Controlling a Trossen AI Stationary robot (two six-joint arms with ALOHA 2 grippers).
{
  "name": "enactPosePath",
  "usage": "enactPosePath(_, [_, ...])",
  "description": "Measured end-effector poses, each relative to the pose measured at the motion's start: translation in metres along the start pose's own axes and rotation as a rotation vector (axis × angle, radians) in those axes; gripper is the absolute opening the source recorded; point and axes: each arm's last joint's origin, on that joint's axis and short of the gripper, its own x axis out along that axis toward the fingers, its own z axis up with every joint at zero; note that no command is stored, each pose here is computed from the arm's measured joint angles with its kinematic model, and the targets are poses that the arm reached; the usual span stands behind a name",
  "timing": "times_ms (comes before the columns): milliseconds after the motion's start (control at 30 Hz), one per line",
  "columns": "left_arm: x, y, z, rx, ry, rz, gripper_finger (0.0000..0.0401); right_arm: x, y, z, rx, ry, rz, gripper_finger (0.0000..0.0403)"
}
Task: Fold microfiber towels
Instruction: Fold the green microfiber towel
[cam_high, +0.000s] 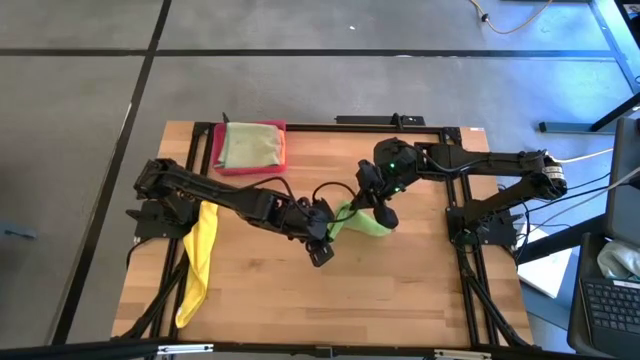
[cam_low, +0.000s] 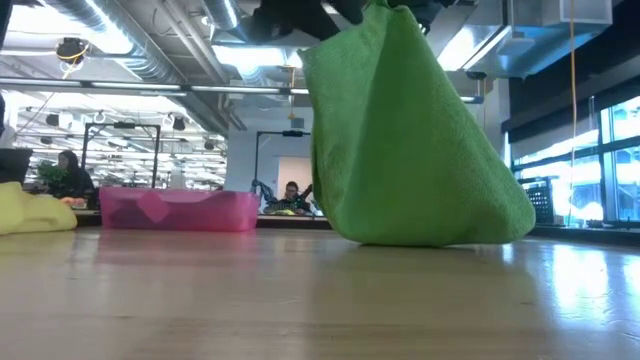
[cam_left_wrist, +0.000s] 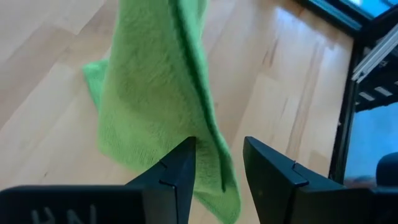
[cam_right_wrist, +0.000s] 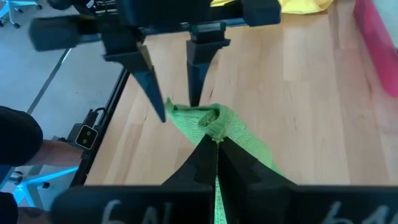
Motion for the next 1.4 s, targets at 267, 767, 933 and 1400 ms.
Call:
enactPosePath(267, [0.002,-0.001,-0.003,0.101,0.019,0.003,0.0126,0.000,0.000,0.000,0.004,0.001,-0.005,0.0008])
enactPosePath(767, [0.015,-0.002,-0.012,0.117,0.071,0.045,0.0126,0.000,0.000,0.001,0.002,-0.009,-0.008,0.0008])
enactPosePath(933, [0.018,-0.001,-0.013,0.107,0.084,0.055,0.0126,0.000,-0.001,0.001,0.002,-0.009,-0.026,0.0008])
enactPosePath(1400, [0.017,0.005,-0.017,0.097,0.109,0.137,0.0106,0.000,-0.001,0.001,0.001,-0.012,-0.032,0.0008])
